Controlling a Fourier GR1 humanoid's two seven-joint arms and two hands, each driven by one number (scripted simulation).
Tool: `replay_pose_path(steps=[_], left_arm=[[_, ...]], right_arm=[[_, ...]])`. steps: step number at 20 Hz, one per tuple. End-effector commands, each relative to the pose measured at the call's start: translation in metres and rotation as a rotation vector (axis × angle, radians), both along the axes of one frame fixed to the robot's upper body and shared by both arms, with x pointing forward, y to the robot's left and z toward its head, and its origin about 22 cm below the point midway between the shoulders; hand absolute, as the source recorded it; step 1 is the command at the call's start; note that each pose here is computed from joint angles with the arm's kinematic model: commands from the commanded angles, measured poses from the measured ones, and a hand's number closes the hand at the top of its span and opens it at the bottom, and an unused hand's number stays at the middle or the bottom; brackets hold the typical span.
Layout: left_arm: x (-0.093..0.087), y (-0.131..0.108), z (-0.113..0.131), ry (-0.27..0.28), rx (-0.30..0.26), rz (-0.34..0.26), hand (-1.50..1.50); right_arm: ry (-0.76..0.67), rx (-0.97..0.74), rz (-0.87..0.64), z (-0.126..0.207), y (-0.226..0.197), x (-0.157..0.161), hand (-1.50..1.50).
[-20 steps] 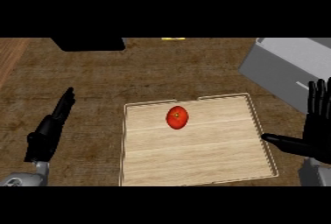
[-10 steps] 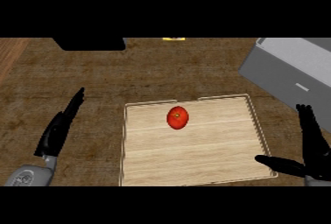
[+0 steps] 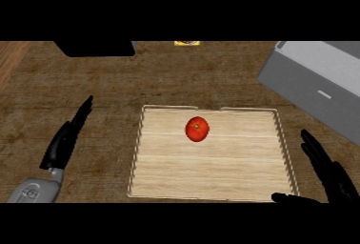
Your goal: Pick the tomato from the tray and place it in the cardboard box
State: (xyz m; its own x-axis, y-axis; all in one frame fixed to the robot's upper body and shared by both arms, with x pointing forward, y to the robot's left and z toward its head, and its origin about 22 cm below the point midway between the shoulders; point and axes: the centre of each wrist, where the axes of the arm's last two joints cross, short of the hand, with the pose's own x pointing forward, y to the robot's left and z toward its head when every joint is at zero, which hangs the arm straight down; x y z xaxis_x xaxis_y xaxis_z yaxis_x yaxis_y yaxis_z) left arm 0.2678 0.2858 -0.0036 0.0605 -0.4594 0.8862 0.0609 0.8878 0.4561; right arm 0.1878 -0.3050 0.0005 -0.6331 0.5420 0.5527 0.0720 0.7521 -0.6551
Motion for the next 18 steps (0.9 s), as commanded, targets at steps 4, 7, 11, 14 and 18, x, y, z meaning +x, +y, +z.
replay_pose_path(steps=[4,7,11,14,18], left_arm=[[-0.001,0.0,-0.007,-0.008,0.004,-0.011,0.0],[0.004,0.001,0.004,0.016,-0.008,-0.009,0.0],[0.008,-0.008,-0.002,-0.01,-0.005,-0.016,0.0],[0.005,-0.013,-0.013,0.0,-0.009,-0.013,0.0],[0.014,-0.004,0.008,0.003,0.007,-0.025,0.0]], right_arm=[[0.079,-0.158,-0.089,0.039,0.053,-0.023,-1.5],[0.119,-0.191,-0.141,0.057,0.057,-0.017,-1.5],[0.171,-0.273,-0.181,0.043,0.086,-0.004,-1.5],[0.198,-0.278,-0.164,0.046,0.107,-0.011,-1.5],[0.278,-0.276,-0.14,0.046,0.116,0.002,-1.5]])
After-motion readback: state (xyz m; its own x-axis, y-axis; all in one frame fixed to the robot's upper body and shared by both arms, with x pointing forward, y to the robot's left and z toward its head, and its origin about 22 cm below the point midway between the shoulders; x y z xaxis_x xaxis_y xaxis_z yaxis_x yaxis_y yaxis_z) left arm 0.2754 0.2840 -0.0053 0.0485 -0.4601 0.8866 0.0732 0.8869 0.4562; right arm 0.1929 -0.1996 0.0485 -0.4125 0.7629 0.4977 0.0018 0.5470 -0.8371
